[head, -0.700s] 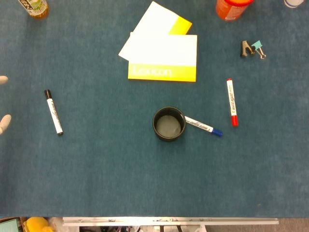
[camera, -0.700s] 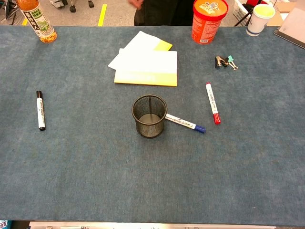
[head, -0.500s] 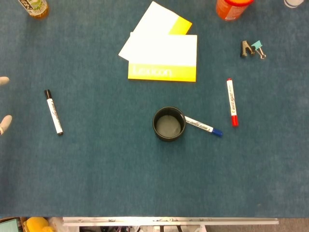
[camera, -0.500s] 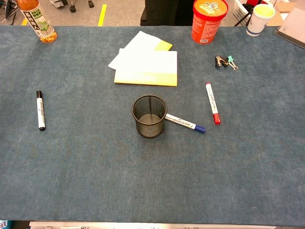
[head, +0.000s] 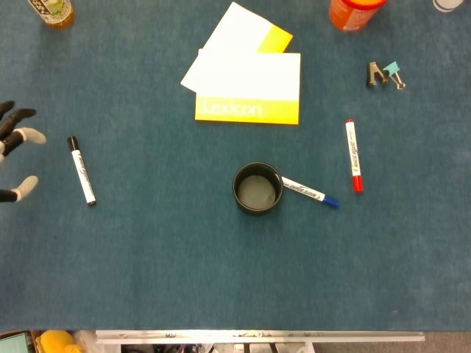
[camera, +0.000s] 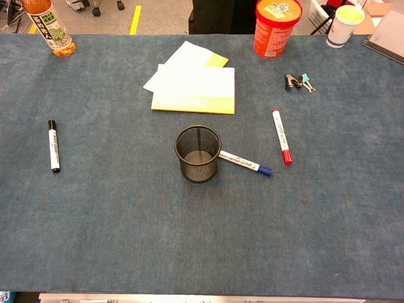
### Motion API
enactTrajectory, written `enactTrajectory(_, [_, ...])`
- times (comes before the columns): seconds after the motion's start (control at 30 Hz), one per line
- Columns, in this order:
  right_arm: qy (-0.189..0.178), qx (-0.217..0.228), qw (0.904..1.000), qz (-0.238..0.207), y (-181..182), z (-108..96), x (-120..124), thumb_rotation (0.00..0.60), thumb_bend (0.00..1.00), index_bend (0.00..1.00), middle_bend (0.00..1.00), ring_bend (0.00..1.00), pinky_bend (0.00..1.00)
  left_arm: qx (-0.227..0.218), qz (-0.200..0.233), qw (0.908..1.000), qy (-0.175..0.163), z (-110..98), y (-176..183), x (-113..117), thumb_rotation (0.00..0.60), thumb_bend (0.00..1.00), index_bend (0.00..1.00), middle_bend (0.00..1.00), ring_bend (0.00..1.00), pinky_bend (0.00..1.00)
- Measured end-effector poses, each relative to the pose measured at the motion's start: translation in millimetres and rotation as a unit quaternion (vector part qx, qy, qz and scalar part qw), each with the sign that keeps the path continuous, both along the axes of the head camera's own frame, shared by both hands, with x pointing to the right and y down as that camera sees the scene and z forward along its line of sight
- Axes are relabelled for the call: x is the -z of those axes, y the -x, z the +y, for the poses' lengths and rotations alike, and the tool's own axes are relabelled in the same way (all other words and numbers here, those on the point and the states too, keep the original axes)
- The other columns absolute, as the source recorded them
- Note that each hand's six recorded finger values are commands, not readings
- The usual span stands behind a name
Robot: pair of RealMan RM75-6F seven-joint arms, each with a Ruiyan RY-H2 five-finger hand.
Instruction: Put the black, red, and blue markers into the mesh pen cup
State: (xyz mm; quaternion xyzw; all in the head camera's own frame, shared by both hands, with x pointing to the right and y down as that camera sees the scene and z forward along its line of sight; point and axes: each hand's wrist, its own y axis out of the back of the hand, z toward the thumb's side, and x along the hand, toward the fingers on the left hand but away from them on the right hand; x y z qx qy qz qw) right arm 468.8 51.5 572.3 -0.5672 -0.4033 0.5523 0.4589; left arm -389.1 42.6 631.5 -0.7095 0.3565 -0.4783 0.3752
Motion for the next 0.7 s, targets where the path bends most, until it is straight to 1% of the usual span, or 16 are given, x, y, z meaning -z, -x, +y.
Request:
enactTrajectory(0.13, [0.003,0.002,1.0000,-0.001,2,0,-1,0.600,0.17,0.24,0.16,0.04,0.04,-0.034,-0.007,0.9993,0.013,-10,1,-12,0.600,0.30,0.41,0.16,0.01,0.01])
enactTrajectory(0.23, [0.003,0.003,1.0000,-0.001,3,0,0,0.600,0.17,0.24,0.16,0.04,0.04,-0.063,-0.015,0.9978,0.017,-18,2,-22,0.600,0.31,0.43,0.17,0.01,0.01])
enactTrajectory(0.37, [0.003,0.003,1.0000,-0.001,5,1,1,0.600,0.17,0.24,0.16,0.04,0.04,-0.111,-0.029,0.9932,0.022,-26,-2,-36,0.600,0.31,0.45,0.17,0.01,0.01])
enactTrajectory(0.47, [0.004,0.004,1.0000,-0.001,7,1,1,0.600,0.17,0.24,0.16,0.04,0.04,-0.154,-0.038,0.9869,0.032,-28,-9,-48,0.600,0.31,0.45,0.17,0.01,0.01])
enactTrajectory(0.57, [0.006,0.005,1.0000,-0.001,9,1,0,0.600,0.17,0.24,0.16,0.04,0.04,-0.195,-0.052,0.9786,0.041,-25,-15,-57,0.600,0.31,0.45,0.16,0.01,0.01])
enactTrajectory(0.7, [0.008,0.005,1.0000,0.000,10,2,0,0.600,0.17,0.24,0.16,0.04,0.04,-0.248,-0.071,0.9653,0.040,-22,-24,-67,0.600,0.31,0.45,0.15,0.00,0.01])
